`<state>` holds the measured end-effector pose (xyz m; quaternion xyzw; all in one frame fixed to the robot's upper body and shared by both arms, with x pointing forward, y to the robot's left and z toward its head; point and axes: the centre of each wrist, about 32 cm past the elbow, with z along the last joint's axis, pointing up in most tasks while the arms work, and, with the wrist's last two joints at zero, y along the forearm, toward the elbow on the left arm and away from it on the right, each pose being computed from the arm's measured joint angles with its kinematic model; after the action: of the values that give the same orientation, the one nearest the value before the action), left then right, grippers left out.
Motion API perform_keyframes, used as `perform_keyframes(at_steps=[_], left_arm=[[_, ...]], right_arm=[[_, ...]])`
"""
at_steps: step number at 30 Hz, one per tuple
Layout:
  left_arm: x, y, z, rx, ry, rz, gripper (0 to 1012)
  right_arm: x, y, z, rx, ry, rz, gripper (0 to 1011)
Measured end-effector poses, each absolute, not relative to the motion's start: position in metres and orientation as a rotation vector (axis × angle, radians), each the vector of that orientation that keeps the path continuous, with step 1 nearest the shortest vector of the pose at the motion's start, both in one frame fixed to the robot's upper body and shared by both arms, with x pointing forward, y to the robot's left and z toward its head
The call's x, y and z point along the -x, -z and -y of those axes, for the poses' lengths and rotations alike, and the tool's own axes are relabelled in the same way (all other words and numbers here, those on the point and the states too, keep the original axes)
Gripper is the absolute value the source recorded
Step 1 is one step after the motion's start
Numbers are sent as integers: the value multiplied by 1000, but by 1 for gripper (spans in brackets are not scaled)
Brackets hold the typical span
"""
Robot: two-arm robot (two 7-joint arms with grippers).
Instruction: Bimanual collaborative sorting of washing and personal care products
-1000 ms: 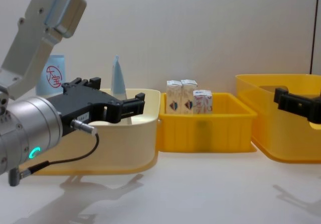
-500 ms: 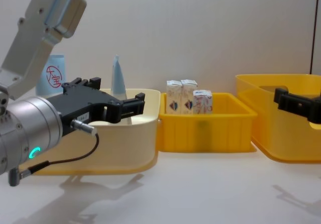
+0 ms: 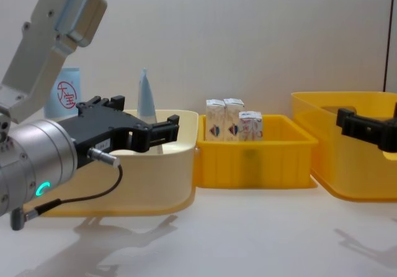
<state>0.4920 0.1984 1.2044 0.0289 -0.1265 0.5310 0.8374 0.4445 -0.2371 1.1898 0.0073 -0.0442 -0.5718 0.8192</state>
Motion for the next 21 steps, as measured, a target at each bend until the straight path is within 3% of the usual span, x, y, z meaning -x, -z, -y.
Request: perform_keyframes(at_steps=[5,21], left_arm=[[-492,-1204,-198,-61,-1124,268,1003],[-492,-1204,-198,-61,-1124,268,1003]], right_arm=[[-447,-1195,235,-3,1203,120,1001],[-467,-1253,209,78,1180,50,1001]])
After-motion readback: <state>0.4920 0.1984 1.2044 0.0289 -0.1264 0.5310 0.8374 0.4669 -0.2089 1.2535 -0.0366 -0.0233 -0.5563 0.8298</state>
